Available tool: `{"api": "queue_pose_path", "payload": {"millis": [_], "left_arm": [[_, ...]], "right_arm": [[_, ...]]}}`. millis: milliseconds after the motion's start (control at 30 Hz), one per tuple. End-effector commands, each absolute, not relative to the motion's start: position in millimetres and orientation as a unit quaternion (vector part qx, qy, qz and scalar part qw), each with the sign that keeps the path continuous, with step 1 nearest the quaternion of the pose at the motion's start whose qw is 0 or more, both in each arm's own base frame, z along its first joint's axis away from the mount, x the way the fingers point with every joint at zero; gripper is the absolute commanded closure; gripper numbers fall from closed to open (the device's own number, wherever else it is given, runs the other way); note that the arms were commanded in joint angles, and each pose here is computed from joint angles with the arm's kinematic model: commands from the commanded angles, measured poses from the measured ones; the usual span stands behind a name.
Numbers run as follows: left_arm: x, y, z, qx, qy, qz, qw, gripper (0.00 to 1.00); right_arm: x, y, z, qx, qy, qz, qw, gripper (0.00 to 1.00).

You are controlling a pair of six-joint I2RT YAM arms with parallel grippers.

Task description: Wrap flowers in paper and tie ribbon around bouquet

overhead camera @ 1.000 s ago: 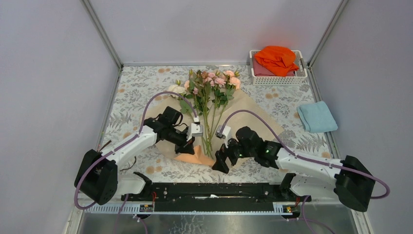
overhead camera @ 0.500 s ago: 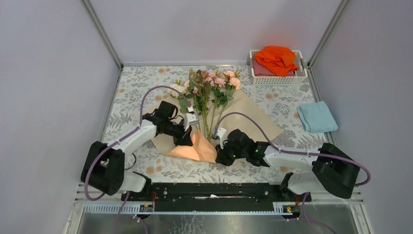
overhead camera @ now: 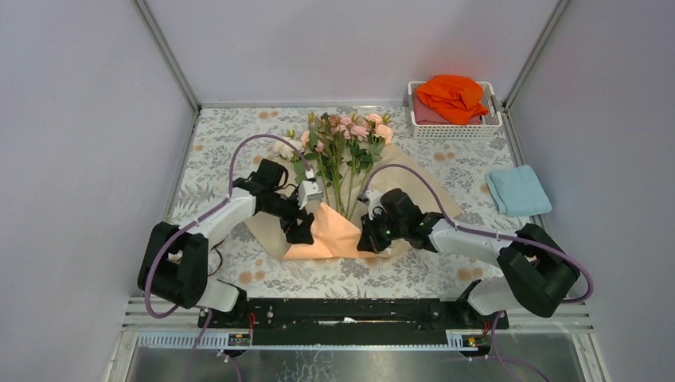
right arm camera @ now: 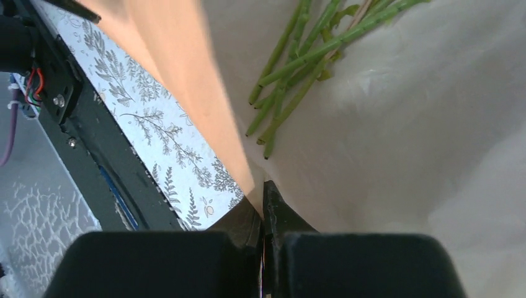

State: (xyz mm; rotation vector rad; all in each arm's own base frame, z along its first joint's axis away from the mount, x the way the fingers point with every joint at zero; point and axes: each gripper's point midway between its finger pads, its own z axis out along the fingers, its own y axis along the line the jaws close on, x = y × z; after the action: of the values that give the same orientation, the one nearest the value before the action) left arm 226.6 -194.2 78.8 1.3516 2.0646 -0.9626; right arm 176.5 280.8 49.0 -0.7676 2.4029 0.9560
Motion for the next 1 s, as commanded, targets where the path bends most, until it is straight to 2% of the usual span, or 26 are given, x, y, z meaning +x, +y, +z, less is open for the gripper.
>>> {"api": "queue_pose_path", "payload": {"millis": [0,233,467,533,567,733,767,833,867,967], "left_arm": [[197.4,-182.6,81.9,0.546,0.721,-0.362,0.226,0.04],[162.7,-170.6,69.8,0.583,0.696,-0.372,0.194,0.01],[169.1,-179.8,62.2,0.593,0.692,-0.337,0.236,0.01],[175.4,-183.6,61.6,0.59,0.69,-0.325,0.264,0.04],[175.1,-184.6,60.2,0.589,0.689,-0.326,0.269,0.1],[164.0,-195.3,60.7,0.59,0.676,-0.36,0.258,0.55],[164.0,-196.8,61.3,0.589,0.676,-0.362,0.256,0.66],[165.3,-198.9,63.6,0.585,0.678,-0.368,0.252,0.94],[167.3,-198.7,64.4,0.584,0.68,-0.365,0.25,1.0],[179.4,-186.8,58.9,0.588,0.7,-0.328,0.237,1.0]], "right_arm": [[175.5,291.3,65.9,-0.293,0.855,0.373,0.209,0.99],[171.4,291.4,67.7,-0.311,0.85,0.376,0.198,0.97],[164.2,289.6,73.4,-0.311,0.854,0.383,0.164,0.95],[165.2,289.5,74.8,-0.307,0.855,0.387,0.159,0.95],[165.8,289.1,74.9,-0.304,0.856,0.388,0.156,0.95],[168.8,288.1,77.3,-0.294,0.858,0.395,0.146,0.94],[169.2,287.2,77.0,-0.294,0.859,0.393,0.144,0.94],[168.5,284.0,75.9,-0.294,0.862,0.389,0.137,0.92],[167.2,281.4,74.2,-0.294,0.865,0.384,0.132,0.92],[161.7,268.7,69.1,-0.284,0.878,0.37,0.11,0.9]]}}
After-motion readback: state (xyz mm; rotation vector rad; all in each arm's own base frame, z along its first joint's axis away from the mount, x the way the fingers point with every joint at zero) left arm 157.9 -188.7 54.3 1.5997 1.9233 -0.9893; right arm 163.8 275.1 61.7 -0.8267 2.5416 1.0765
